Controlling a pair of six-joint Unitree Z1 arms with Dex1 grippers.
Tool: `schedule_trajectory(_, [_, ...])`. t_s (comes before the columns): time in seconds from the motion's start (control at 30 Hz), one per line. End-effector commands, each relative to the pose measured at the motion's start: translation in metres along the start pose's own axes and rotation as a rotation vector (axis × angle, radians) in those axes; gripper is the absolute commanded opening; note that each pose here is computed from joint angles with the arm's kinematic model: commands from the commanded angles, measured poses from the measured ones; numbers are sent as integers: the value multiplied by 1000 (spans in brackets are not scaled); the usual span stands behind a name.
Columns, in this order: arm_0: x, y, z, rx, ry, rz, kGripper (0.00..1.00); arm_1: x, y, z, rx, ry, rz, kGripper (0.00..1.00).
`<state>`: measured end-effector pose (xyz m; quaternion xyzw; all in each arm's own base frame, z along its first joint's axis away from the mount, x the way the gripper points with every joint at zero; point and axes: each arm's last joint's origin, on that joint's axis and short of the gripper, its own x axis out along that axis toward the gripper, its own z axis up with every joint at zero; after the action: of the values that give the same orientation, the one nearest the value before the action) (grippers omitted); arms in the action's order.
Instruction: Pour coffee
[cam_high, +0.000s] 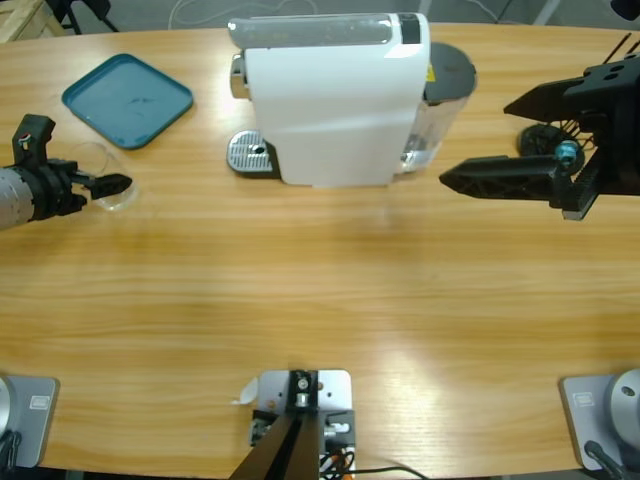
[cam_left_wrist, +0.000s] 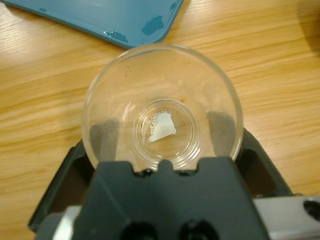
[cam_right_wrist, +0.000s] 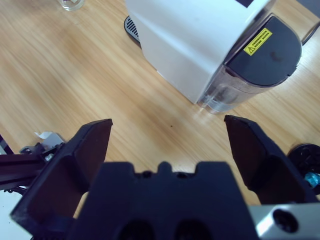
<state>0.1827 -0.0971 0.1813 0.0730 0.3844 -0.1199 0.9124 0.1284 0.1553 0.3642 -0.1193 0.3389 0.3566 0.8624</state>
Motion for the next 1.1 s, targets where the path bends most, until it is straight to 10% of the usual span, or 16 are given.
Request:
schedule_trajectory(0.03, [-8,-17,11,114,-69,-179,637,0,-7,-12,6,18,-19,1000])
schedule_trajectory(0.23, [-26,-26,56,218,-174,-275,554,0,-8,-20,7,30,-16,1000])
schedule_trajectory(0.57, [47,-54,80,285,-20,-383,554,-20,-20,-56,46,34,-53,998])
schedule_trajectory(1.1, [83,-106,95,382,-13,-513,555,-26,-27,-76,57,42,-82,996])
